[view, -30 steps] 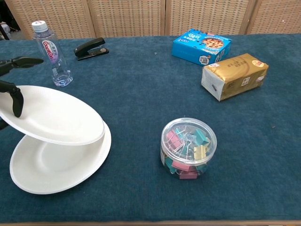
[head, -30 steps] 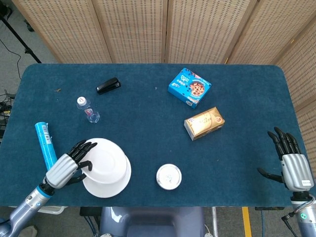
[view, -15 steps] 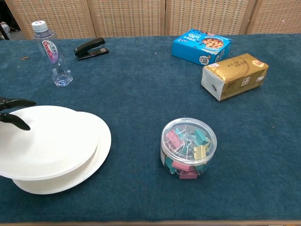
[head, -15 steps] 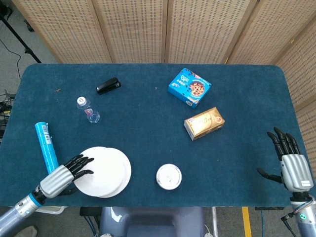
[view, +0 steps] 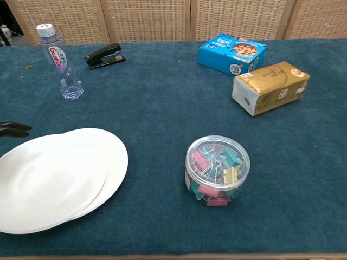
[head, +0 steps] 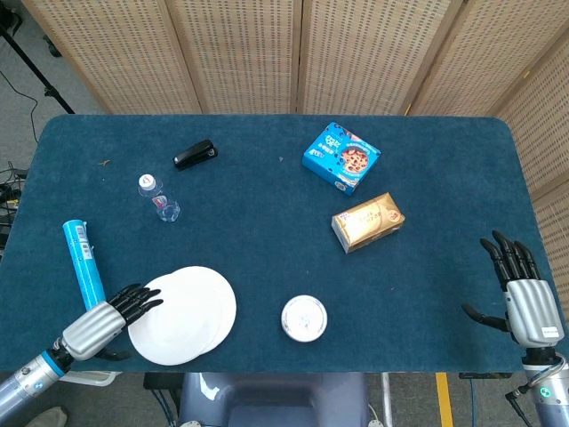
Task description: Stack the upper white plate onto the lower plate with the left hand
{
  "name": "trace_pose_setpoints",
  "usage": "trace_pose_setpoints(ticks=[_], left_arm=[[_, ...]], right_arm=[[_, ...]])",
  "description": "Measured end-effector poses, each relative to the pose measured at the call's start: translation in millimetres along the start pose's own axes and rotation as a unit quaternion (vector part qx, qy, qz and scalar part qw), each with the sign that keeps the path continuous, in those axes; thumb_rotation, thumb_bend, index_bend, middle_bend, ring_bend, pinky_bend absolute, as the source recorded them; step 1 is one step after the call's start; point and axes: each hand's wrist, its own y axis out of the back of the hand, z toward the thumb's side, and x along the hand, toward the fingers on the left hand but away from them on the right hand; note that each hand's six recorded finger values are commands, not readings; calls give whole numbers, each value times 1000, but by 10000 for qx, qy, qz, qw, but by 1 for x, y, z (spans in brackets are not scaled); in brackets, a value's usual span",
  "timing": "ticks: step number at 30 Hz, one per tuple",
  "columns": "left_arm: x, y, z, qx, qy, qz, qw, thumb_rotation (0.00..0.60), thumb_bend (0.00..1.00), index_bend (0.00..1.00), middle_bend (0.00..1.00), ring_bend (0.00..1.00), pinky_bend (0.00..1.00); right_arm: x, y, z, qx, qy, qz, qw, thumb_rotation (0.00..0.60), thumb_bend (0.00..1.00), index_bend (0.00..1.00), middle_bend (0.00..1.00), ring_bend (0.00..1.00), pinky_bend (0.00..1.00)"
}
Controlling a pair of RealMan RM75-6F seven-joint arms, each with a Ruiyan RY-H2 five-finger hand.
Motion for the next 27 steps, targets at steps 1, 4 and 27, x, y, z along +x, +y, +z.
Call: trace_pose_setpoints(ticks=[1, 4, 27], left_arm=[[0, 1, -1, 16, 26, 5, 10000, 600, 3, 0, 0, 0, 0], [-1, 3, -2, 68, 75, 24, 9999, 600, 3, 0, 0, 0, 0], [33, -25, 35, 158, -240, -308, 9991, 600, 3, 0, 0, 0, 0]], right_arm=[[0, 0, 0, 1, 1, 0, 10000, 600, 0, 0, 0, 0, 0], [0, 0, 1, -5, 2, -2, 10000, 600, 0, 0, 0, 0, 0], [0, 1, -2, -7, -36, 0, 10000, 600, 0, 0, 0, 0, 0]])
